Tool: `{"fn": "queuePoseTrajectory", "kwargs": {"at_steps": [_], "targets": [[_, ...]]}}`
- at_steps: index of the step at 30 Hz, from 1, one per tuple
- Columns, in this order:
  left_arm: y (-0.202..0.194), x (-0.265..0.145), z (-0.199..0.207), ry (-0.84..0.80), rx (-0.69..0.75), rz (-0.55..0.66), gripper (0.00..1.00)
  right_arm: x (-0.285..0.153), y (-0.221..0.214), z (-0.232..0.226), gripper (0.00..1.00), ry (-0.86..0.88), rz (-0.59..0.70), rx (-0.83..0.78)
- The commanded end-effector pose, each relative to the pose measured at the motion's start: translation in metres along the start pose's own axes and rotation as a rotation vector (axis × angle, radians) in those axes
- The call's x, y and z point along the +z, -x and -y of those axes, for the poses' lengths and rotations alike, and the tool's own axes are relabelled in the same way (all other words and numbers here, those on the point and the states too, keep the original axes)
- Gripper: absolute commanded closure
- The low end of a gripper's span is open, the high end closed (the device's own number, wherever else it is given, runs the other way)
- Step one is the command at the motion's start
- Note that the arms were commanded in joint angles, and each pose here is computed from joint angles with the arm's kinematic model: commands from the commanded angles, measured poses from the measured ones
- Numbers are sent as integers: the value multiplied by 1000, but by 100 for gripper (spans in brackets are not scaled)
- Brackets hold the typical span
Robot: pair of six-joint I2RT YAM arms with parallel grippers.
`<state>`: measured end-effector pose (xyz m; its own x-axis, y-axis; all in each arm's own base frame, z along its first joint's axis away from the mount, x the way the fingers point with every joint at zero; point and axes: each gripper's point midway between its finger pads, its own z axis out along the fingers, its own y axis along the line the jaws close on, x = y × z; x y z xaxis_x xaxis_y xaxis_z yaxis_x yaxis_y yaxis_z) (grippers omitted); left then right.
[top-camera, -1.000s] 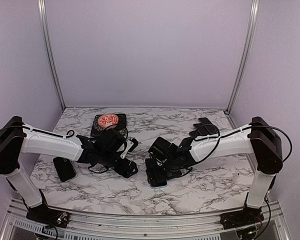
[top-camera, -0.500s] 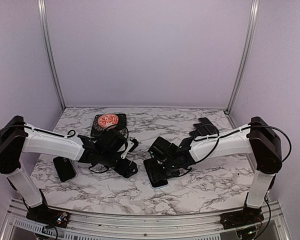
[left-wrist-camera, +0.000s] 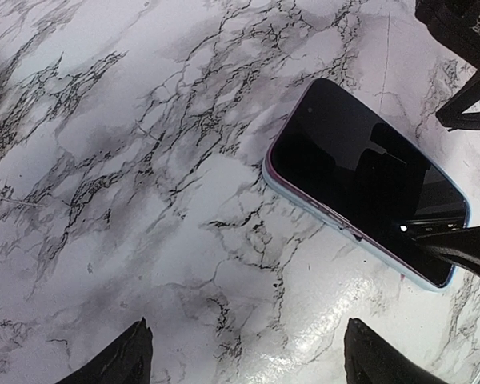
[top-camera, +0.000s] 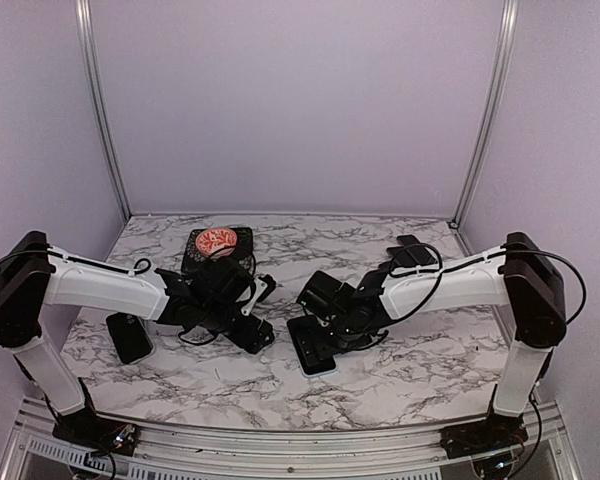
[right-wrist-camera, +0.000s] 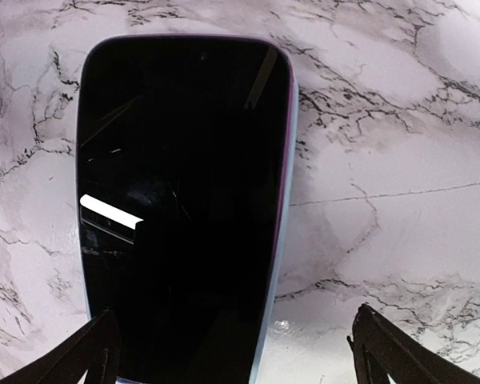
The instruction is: Put the phone into the phone case
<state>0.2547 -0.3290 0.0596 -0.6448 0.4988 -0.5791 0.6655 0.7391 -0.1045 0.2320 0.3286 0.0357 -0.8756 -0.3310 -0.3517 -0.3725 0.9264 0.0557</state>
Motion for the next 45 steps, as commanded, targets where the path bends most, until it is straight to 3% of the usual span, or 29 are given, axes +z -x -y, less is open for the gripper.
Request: {"fn": "queuePoseTrajectory", "kwargs": {"at_steps": [1, 20, 34, 41, 45], "targets": [[16, -16, -2, 27, 0, 43, 16, -24, 19, -6, 1, 24, 37, 10], [12, -22, -14, 85, -20, 57, 10, 20, -28, -26, 3, -59, -153, -23], [14, -21, -15, 95, -21, 59, 10, 6, -13, -31, 43, -47, -76, -17], [26, -28, -20, 111, -64, 101, 7, -21, 19, -44, 55, 27, 88, -6], [48, -48, -21, 62, -160, 200, 2, -51, 46, -53, 58, 63, 237, -10]]}}
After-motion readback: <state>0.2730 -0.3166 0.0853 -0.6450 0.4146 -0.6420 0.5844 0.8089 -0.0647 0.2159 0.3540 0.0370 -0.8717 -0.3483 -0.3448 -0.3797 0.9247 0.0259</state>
